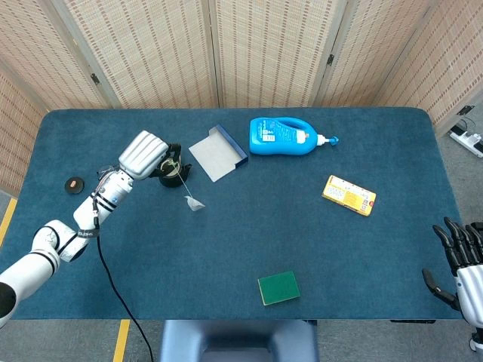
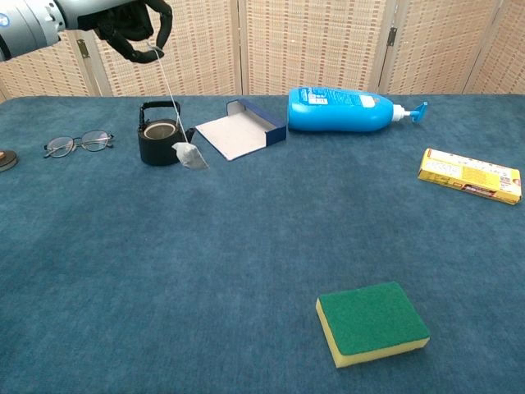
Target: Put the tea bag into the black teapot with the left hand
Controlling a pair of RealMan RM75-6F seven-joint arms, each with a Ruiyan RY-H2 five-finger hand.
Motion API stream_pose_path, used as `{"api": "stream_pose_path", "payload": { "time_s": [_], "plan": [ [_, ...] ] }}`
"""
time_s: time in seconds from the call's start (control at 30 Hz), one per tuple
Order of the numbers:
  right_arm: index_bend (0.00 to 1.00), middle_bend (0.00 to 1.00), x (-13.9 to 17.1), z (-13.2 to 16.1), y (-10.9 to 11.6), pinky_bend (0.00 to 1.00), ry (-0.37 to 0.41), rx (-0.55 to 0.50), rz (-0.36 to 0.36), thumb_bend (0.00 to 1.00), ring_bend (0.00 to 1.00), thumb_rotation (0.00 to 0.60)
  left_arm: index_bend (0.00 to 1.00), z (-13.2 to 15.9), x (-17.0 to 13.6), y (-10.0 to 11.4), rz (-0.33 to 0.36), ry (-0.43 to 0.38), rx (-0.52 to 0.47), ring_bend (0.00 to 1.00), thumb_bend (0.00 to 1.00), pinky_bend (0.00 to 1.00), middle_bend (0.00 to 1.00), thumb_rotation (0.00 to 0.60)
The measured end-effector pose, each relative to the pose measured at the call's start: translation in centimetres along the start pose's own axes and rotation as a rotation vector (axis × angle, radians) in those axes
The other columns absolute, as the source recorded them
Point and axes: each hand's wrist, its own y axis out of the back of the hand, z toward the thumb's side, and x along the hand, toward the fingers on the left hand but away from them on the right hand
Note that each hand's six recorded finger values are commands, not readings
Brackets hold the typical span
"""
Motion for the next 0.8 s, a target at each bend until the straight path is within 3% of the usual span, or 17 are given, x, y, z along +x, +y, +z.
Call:
{"api": "stream_pose_path", "payload": {
  "time_s": [0.27, 0.8],
  "plan": [
    [0.00, 0.00, -1.1, -1.0, 0.4, 0.00, -0.061, 0.010, -0.038, 0.40, 0.00, 0.600, 0.64, -1.7, 1.9, 0.6, -0.013, 0.030, -0.006, 1.00, 0.45, 1.00, 1.00, 0.600],
    [0.00, 0.00, -3.5, -2.4, -0.5, 0.00, -0.122, -0.014, 0.012, 0.40, 0.00, 0.600, 0.64, -4.5, 3.5, -0.2, -0.084, 0.115, -0.030, 1.00, 0.45, 1.00, 1.00, 0.600]
  ]
}}
